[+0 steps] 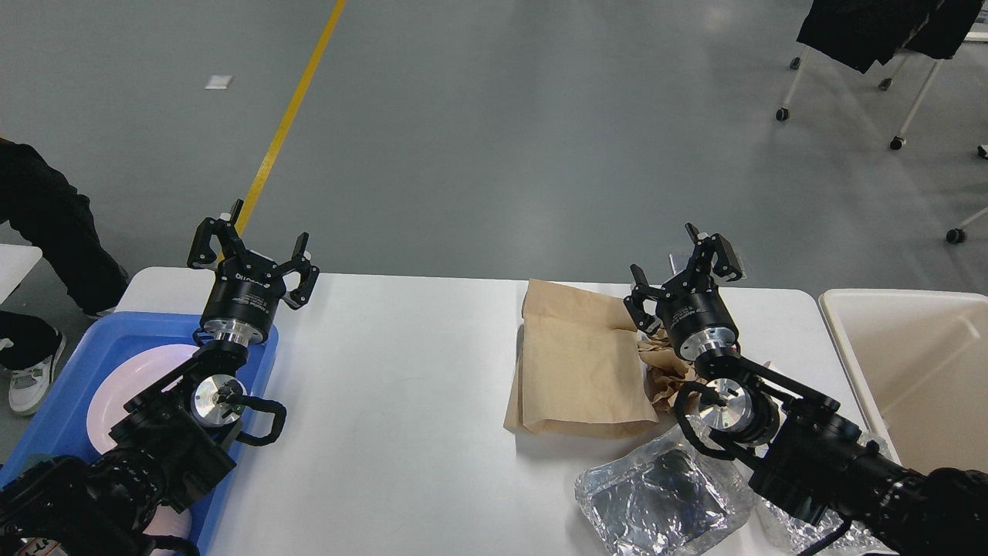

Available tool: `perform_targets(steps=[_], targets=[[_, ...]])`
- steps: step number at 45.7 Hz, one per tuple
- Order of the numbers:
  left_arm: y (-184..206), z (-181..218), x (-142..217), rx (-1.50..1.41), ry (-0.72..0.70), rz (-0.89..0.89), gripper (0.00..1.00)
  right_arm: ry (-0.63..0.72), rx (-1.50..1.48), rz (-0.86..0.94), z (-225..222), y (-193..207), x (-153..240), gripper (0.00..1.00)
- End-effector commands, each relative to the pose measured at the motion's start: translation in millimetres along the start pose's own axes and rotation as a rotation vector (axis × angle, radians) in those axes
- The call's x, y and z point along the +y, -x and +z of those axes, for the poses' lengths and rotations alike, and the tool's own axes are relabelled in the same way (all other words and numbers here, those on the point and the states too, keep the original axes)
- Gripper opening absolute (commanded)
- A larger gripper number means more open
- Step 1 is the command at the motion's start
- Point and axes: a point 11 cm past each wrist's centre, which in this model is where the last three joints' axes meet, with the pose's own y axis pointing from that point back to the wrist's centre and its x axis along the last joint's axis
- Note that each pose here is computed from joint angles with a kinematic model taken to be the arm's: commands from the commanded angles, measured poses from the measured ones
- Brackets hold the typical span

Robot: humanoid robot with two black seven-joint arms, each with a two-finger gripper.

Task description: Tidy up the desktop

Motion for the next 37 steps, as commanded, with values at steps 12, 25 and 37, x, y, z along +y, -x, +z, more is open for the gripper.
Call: perform_targets(steps=[12, 25, 37], targets=[[0, 0, 0, 0.000, 0.000, 0.000, 0.97, 0.000, 0.001, 0.001, 0, -1, 0, 1.00], [0, 0, 0, -0.001, -0.001, -0.001, 0.97, 0.018, -0.012, -0.002, 15, 15, -5, 1.00], [-1, 0, 1, 0.000, 0.000, 0.001, 0.97, -0.098, 0.094, -0.103, -47, 69, -55, 1.00]])
